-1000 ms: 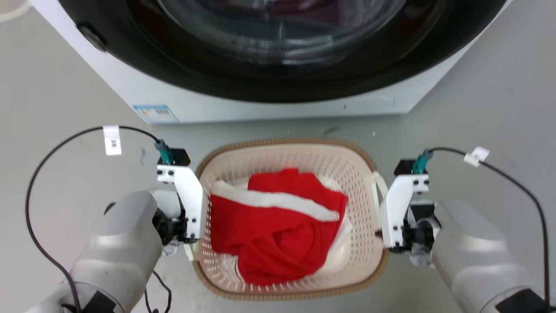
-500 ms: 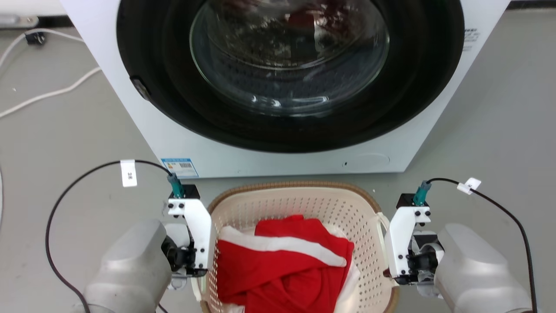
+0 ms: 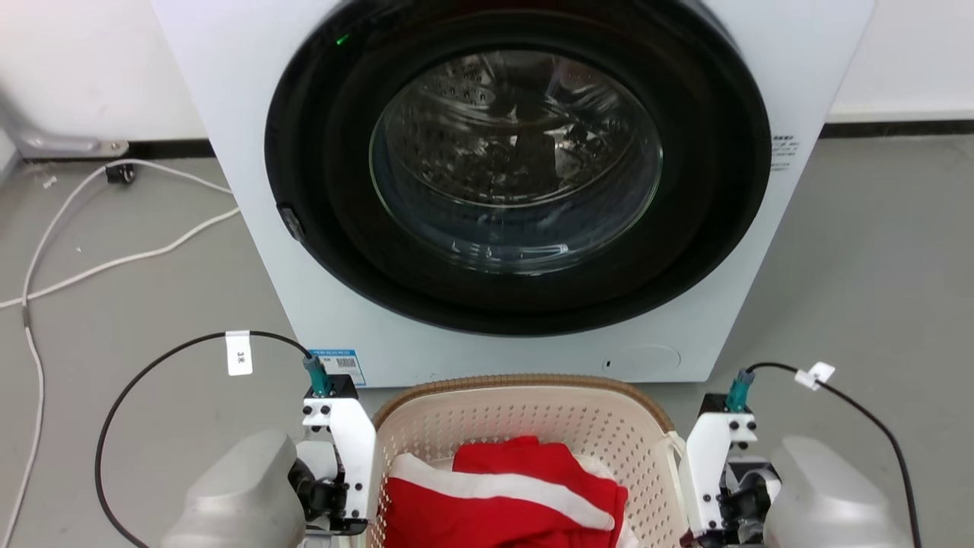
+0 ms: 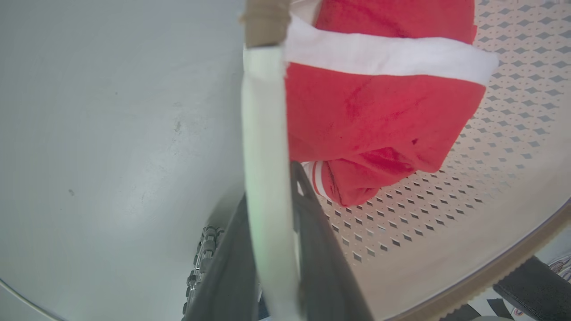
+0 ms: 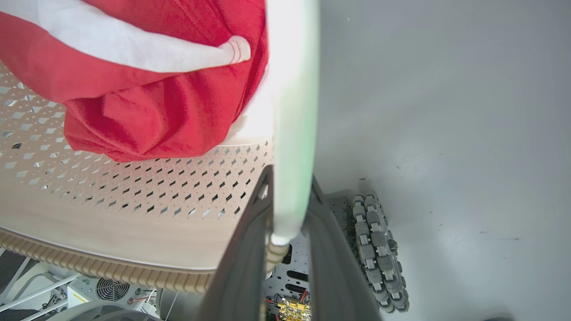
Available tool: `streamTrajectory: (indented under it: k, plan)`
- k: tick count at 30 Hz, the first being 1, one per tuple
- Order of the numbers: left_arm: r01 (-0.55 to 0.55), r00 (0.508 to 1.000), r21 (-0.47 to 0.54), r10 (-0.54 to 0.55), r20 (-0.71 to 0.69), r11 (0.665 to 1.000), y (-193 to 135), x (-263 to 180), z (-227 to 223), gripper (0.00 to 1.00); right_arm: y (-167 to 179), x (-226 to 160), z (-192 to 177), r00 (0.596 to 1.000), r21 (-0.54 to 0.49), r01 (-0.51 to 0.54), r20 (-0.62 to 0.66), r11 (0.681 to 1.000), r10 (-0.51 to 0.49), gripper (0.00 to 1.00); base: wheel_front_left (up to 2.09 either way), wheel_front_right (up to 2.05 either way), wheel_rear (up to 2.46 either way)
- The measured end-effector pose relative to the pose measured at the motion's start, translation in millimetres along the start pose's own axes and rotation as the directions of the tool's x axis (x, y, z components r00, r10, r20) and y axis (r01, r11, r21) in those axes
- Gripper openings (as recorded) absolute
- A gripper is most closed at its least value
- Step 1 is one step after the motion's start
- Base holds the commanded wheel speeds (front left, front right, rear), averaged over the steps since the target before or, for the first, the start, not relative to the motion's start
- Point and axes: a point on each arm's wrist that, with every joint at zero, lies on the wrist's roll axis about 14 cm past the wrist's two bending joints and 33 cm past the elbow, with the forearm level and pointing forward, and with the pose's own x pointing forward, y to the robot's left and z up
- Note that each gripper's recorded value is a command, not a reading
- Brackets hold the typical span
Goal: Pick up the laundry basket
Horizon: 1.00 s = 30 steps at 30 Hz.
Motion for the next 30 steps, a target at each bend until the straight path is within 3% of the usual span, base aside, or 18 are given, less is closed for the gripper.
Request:
streamTrajectory:
  k: [13, 30]
  plan:
    - [0.008, 1.0, 0.018, -0.008, 0.014, 1.0, -9.8, -4.4, -16.0, 0.0, -4.0, -4.1, -31.1, 1.0, 0.032, 0.003, -0.031, 0.999, -0.002, 0.0, 0.0, 0.0, 0.0]
    - [0.012, 1.0, 0.019, -0.013, 0.027, 1.0, -12.0, -2.7, -14.7, 0.0, -5.5, -8.7, -27.0, 0.999, 0.022, 0.021, -0.042, 1.0, -0.02, 0.0, 0.0, 0.0, 0.0]
